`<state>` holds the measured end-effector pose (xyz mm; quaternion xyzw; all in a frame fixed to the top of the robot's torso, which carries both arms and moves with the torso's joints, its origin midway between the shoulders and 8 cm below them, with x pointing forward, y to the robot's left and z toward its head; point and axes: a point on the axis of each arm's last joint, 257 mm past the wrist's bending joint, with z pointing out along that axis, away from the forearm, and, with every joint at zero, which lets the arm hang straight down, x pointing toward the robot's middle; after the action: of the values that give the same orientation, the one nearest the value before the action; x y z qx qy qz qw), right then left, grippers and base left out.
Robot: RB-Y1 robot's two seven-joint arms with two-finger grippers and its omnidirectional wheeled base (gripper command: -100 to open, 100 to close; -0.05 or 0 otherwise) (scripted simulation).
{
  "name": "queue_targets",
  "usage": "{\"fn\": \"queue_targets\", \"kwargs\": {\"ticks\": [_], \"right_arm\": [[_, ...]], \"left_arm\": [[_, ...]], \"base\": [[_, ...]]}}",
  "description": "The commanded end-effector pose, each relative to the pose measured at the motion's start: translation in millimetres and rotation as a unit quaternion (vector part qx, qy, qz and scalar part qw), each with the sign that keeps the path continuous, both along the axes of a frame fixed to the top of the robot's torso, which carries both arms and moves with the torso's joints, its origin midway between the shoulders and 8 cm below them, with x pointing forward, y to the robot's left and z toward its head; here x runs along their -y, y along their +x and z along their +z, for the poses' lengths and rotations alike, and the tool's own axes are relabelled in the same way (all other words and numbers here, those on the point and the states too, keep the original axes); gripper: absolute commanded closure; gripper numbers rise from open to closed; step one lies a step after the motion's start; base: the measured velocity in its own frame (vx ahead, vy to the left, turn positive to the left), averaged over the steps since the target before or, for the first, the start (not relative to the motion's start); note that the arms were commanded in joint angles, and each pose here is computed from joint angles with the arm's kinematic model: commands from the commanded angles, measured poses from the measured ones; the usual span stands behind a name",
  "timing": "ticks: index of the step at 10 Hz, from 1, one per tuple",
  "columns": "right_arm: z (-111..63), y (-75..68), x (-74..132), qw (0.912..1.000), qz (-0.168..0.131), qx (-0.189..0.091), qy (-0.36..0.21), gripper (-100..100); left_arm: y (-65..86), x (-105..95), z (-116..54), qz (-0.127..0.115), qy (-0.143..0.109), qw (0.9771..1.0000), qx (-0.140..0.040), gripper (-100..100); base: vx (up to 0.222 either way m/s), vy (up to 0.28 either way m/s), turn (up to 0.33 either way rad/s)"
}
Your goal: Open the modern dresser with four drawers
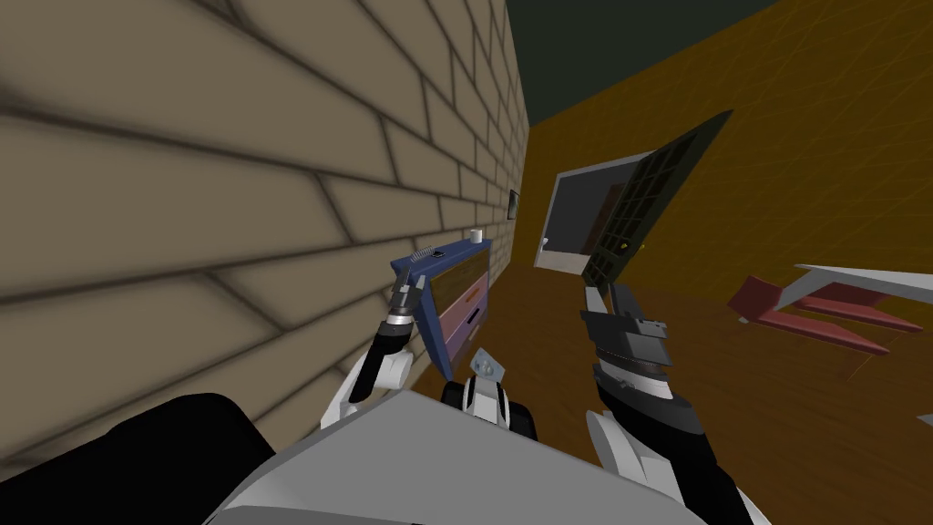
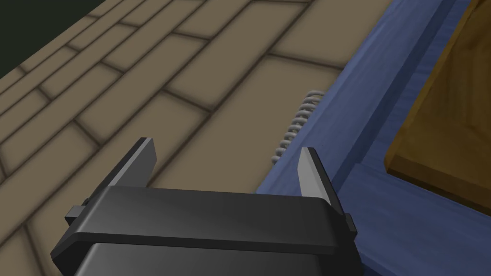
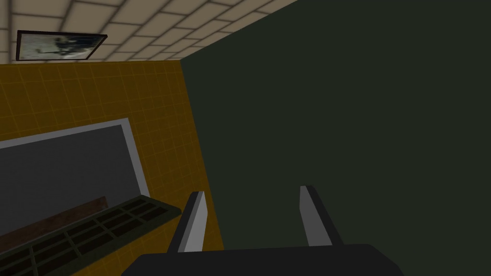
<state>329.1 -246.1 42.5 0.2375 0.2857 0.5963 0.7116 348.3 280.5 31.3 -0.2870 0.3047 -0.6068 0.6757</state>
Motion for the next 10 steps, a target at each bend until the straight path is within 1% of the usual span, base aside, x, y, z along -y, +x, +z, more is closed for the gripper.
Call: {"fn": "queue_targets", "kwargs": {"ticks": [1,2,4,5,7,8,9,10], "right_arm": [[0.0,0.0,0,1.0000,0.000,0.000,0.000,0],[0.0,0.0,0,1.0000,0.000,0.000,0.000,0],[0.0,0.0,0,1.0000,0.000,0.000,0.000,0],[0.0,0.0,0,1.0000,0.000,0.000,0.000,0],[0.0,0.0,0,1.0000,0.000,0.000,0.000,0],[0.0,0.0,0,1.0000,0.000,0.000,0.000,0],[0.0,0.0,0,1.0000,0.000,0.000,0.000,0],[0.0,0.0,0,1.0000,0.000,0.000,0.000,0]], "left_arm": [[12.5,4.0,-16.4,-0.010,0.021,0.9993,-0.028,-100],[19.3,4.1,-25.7,-0.011,0.025,0.9987,-0.043,-100],[25.8,3.2,-35.0,-0.011,0.024,0.9980,-0.057,-100],[31.9,1.9,-44.1,-0.009,0.021,0.9973,-0.070,-100],[37.3,0.8,-52.5,-0.007,0.017,0.9964,-0.082,-100],[37.3,0.8,-52.5,-0.007,0.017,0.9964,-0.082,-100],[44.5,-0.3,-64.0,-0.005,0.013,0.9950,-0.099,-100],[46.7,-0.7,-67.7,-0.004,0.011,0.9945,-0.104,-100]], "base": [[0.051,-0.022,-0.035],[0.066,-0.042,-0.047],[0.044,-0.034,0.012],[0.035,-0.024,-0.035],[0.030,-0.021,-0.015],[0.012,-0.018,0.028],[0.048,-0.019,-0.031],[0.050,-0.035,-0.020]]}}
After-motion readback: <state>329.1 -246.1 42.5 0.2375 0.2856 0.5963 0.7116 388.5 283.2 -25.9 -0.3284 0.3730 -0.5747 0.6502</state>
